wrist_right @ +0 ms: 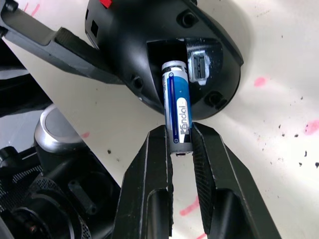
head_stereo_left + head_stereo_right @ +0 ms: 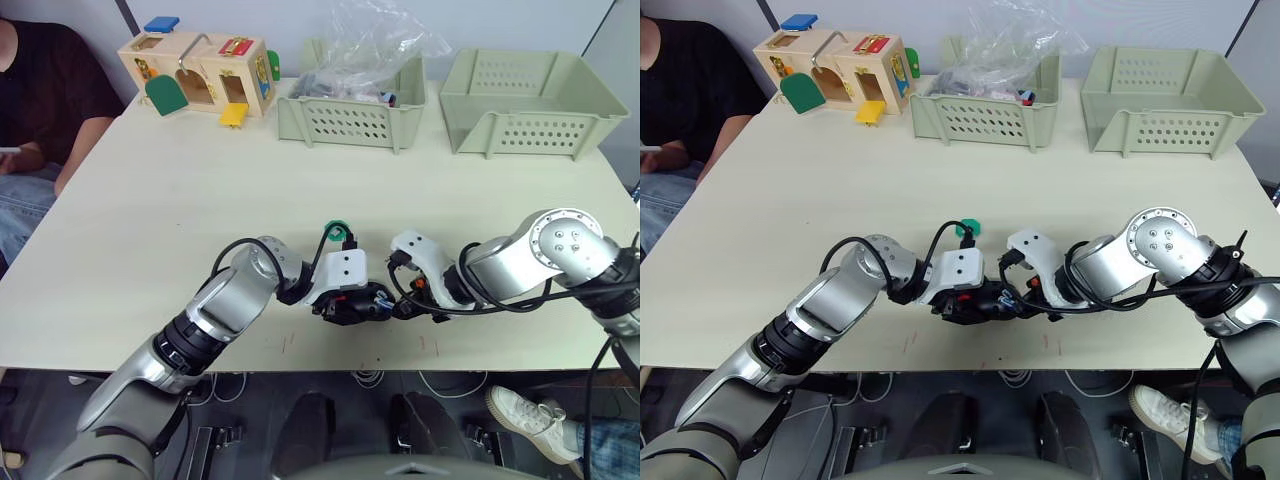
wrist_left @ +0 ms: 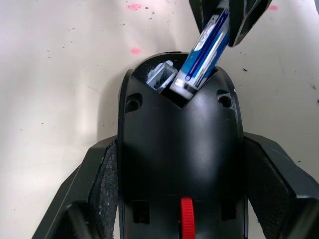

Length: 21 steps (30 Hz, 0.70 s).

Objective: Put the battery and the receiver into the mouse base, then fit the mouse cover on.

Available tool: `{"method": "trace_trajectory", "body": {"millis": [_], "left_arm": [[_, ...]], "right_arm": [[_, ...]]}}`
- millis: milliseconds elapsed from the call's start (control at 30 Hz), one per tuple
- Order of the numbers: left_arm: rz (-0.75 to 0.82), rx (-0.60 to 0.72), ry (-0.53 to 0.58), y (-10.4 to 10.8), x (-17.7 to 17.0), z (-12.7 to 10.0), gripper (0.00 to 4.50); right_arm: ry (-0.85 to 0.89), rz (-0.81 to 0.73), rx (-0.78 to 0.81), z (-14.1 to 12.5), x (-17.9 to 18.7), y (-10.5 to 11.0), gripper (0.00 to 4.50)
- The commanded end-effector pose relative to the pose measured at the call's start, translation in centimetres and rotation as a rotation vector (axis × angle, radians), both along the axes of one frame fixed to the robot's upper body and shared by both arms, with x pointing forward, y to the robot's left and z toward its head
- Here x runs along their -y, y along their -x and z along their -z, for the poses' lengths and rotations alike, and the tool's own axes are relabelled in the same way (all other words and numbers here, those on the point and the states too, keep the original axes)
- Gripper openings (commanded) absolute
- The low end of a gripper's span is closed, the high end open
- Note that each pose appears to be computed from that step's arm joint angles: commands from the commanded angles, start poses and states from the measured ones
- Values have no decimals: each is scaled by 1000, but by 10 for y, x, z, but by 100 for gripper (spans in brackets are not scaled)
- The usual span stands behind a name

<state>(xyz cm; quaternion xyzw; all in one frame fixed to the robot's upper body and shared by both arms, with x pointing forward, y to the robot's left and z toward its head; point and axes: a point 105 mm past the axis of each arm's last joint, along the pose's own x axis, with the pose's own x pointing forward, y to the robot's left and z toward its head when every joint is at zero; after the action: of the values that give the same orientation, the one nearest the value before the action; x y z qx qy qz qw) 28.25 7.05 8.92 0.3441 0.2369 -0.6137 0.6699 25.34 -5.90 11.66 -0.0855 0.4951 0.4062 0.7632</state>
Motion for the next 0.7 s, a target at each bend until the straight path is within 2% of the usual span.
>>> {"method": "trace_trajectory", "body": {"millis": [33,100,167,267,400,467,533,700], "left_arm": [[-46,-97,-91,10,-11,34,290],[-47,-99,-91,10,-11,34,290],[-49,-99,-90,10,-11,34,290],[-51,-98,-90,9,-11,34,290],[-52,-100,-88,9,-11,34,290],[-53,-102,-88,9,-12,34,290],[-53,-102,-88,9,-12,34,290],[-55,-106,-86,9,-11,35,290]], "right_arm": [[-21,-4,5,-4,-7,-1,7],[-13,-15,20,-5,-9,-1,7],[-7,-2,26,-4,-8,-2,110],[-50,54,56,-12,-3,-8,227],[-62,30,110,-25,14,1,227],[-1,-55,185,-26,20,11,227],[38,-122,357,-26,25,18,227],[-224,-81,584,-32,25,23,227]]}}
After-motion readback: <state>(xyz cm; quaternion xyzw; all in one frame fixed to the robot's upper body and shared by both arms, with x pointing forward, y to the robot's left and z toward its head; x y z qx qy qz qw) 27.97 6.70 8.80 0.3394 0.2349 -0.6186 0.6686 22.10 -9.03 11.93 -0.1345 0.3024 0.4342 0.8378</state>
